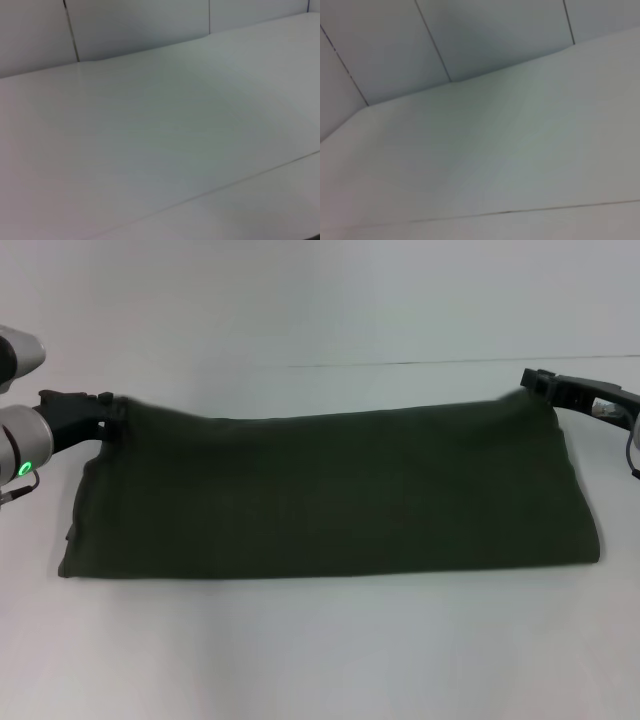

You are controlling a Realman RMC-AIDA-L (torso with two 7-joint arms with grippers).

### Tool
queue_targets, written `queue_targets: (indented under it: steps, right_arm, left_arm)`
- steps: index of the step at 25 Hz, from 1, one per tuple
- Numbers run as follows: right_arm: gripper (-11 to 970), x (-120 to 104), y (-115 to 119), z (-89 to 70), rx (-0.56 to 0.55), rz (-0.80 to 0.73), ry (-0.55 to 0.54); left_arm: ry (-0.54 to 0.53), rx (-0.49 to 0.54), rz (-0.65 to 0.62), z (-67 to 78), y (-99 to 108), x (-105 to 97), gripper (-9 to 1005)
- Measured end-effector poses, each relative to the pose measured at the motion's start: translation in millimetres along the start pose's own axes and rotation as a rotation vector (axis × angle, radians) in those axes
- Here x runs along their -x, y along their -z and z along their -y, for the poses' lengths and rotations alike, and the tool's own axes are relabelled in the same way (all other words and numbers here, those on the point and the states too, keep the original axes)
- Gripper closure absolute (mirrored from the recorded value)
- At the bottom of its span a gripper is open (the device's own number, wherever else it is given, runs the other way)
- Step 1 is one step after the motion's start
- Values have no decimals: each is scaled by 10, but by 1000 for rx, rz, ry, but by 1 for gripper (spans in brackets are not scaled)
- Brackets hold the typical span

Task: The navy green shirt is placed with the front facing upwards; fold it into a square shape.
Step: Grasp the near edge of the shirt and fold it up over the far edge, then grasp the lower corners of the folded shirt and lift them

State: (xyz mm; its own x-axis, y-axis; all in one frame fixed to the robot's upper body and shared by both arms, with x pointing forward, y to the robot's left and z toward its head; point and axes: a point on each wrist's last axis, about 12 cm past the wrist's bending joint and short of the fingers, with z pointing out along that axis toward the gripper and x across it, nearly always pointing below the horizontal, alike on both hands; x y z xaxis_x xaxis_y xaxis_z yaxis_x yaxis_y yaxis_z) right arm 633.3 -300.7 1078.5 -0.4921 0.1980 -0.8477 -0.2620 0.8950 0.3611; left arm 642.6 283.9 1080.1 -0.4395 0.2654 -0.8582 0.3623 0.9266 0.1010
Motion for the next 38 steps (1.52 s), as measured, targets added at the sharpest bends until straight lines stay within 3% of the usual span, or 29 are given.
queue_targets:
  steps: [6, 11, 14, 17, 24, 28, 30, 35, 38]
  right_arm:
    - [772, 19, 36, 28, 5, 12, -1]
    - [550, 26, 87, 39, 30, 25, -4]
    - [403, 17, 169, 63, 49, 56, -22]
    - [255, -27, 281, 63, 112, 73, -12]
    - [229, -148, 504, -40, 290, 121, 116]
    - [229, -286, 687, -198, 472, 137, 264]
    - [229, -362, 780, -297, 582, 119, 352]
    - [230, -533, 970, -462, 788, -2, 512]
    - [230, -612, 1028, -511, 857, -99, 542]
  left_arm:
    - [-1, -9, 11, 33, -21, 41, 852]
    - [8, -9, 34, 50, -18, 76, 670]
    - [43, -14, 60, 20, 7, 93, 429]
    - [89, -57, 79, -9, 64, 97, 366]
    - [270, -182, 126, -213, 358, -37, 219]
    - [353, -294, 132, -309, 644, -187, 124]
    - [373, -303, 119, -370, 769, -253, 75]
    - [400, -309, 19, -435, 975, -404, 75]
    - [402, -323, -54, -426, 1049, -465, 75]
